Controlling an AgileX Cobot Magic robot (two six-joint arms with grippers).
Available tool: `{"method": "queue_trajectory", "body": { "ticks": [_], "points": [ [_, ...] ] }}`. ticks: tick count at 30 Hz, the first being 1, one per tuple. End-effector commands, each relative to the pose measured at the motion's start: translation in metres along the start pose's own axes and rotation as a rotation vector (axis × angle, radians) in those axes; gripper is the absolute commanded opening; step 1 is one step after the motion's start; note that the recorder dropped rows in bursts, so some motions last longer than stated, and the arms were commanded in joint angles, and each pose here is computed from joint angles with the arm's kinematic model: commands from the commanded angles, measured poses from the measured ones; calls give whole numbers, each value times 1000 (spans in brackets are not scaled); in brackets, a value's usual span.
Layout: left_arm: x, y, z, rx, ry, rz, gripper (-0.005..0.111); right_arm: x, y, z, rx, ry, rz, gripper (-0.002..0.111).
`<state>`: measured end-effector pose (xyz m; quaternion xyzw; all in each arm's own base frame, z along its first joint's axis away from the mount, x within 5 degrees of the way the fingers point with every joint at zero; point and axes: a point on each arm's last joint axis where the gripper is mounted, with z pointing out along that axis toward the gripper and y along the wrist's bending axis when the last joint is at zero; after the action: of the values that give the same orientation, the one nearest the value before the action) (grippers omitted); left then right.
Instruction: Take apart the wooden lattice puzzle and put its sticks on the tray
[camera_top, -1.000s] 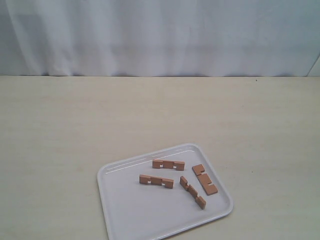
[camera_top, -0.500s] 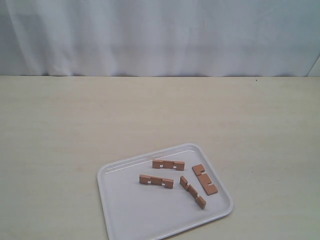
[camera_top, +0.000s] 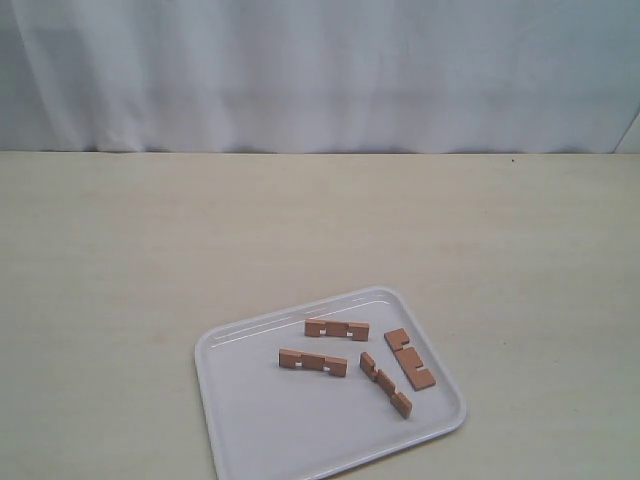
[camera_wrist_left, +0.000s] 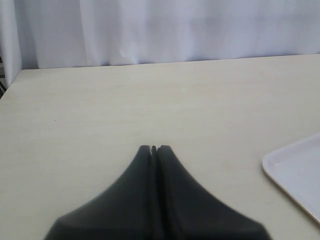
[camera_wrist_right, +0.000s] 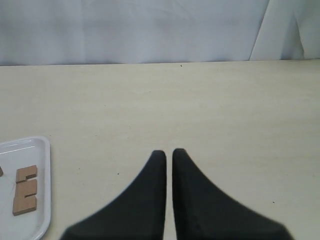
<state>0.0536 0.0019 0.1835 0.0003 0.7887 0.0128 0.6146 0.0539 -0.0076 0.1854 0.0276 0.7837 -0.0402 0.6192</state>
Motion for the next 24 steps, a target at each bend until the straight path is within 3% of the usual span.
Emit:
{"method": "queue_trajectory", "body": {
  "ticks": [1, 24],
  "points": [
    [-1, 0, 0, 7, -12, -1, 0, 1, -1, 0, 10, 4, -13, 4],
    [-1, 0, 0, 6, -10, 1, 0, 2, 1, 0, -23, 11, -13, 4]
  ]
}}
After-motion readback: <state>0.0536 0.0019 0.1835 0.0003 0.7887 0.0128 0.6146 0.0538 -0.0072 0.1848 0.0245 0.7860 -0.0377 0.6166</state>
